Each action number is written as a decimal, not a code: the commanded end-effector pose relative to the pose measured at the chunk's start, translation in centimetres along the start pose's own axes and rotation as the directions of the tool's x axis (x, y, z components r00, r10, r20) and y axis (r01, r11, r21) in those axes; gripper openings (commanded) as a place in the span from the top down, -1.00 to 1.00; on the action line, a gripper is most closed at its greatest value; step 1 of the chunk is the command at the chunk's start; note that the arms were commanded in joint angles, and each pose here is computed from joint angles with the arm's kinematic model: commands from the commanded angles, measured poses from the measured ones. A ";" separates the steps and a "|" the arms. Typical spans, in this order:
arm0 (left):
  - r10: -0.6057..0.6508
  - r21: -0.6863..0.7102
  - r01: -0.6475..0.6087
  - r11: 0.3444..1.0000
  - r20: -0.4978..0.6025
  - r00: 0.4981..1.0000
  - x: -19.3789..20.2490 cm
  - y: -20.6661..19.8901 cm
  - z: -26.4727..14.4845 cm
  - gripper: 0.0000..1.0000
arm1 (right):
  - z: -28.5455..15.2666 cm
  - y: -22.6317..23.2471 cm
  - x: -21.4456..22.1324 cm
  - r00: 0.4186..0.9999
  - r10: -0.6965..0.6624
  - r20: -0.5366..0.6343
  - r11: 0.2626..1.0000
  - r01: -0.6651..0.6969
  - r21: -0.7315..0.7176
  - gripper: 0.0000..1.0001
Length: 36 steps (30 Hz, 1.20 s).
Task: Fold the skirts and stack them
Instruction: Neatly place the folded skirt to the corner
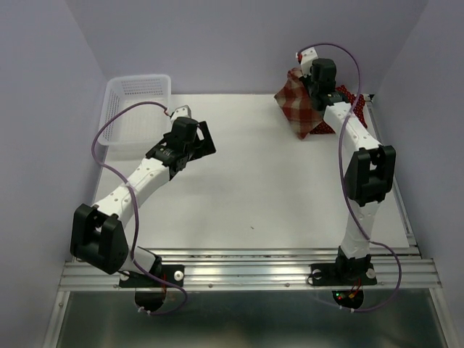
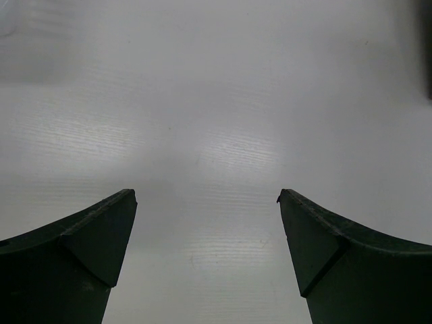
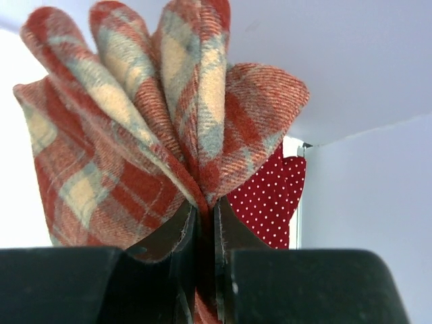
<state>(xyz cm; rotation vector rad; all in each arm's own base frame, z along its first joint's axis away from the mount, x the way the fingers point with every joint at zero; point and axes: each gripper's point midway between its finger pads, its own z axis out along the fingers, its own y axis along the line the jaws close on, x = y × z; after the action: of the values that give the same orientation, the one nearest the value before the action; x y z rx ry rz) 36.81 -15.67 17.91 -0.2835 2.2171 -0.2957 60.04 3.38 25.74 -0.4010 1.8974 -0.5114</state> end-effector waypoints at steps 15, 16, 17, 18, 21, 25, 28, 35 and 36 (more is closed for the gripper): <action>-0.033 0.019 0.032 0.999 0.056 0.998 -2.6 -1.1 0.5 -0.96 | -0.4 -7.6 -5.2 0.949 0.292 0.120 0.945 -0.306 0.118 0.99; -0.030 0.015 0.029 0.999 0.051 0.998 -2.6 -1.0 0.6 -0.96 | 0.1 -7.5 -4.2 0.953 0.290 0.091 0.947 -0.300 0.117 0.99; -0.027 0.013 0.026 1.000 0.046 0.999 -2.5 -1.1 0.8 -0.96 | 0.4 -7.9 -3.6 0.952 0.295 0.080 0.946 -0.303 0.118 0.99; -0.026 0.015 0.025 1.000 0.046 0.999 -2.6 -1.2 0.9 -0.96 | 1.0 -7.7 -2.7 0.951 0.304 0.057 0.946 -0.308 0.104 0.99; -0.017 0.021 0.017 1.000 0.033 0.999 -2.6 -1.5 1.3 -0.96 | 1.8 -7.1 -1.7 0.943 0.333 0.031 0.942 -0.334 0.034 0.99; -0.012 0.021 0.011 1.000 0.014 1.000 -2.5 -1.9 1.9 -0.96 | 3.2 -8.1 0.2 0.921 0.389 -0.001 0.921 -0.389 0.029 0.99; -0.010 0.018 0.009 1.000 0.001 1.000 -2.4 -2.0 2.4 -0.96 | 4.5 -9.3 2.1 0.906 0.422 -0.020 0.906 -0.420 0.054 0.99; 0.000 -0.003 0.000 1.000 -0.034 0.999 -2.1 -2.1 3.5 -0.96 | 7.8 -10.9 6.4 0.887 0.459 -0.054 0.887 -0.453 0.091 0.99; 0.000 -0.004 0.000 1.000 -0.035 0.999 -2.2 -2.2 3.6 -0.96 | 8.1 -11.6 7.0 0.883 0.466 -0.052 0.883 -0.459 0.099 0.98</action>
<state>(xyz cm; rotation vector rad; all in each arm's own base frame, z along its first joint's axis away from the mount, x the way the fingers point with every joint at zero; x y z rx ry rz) 40.31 -17.54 15.99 -0.2859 2.2886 -0.2913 63.95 -9.55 21.11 0.0893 2.0554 -0.3071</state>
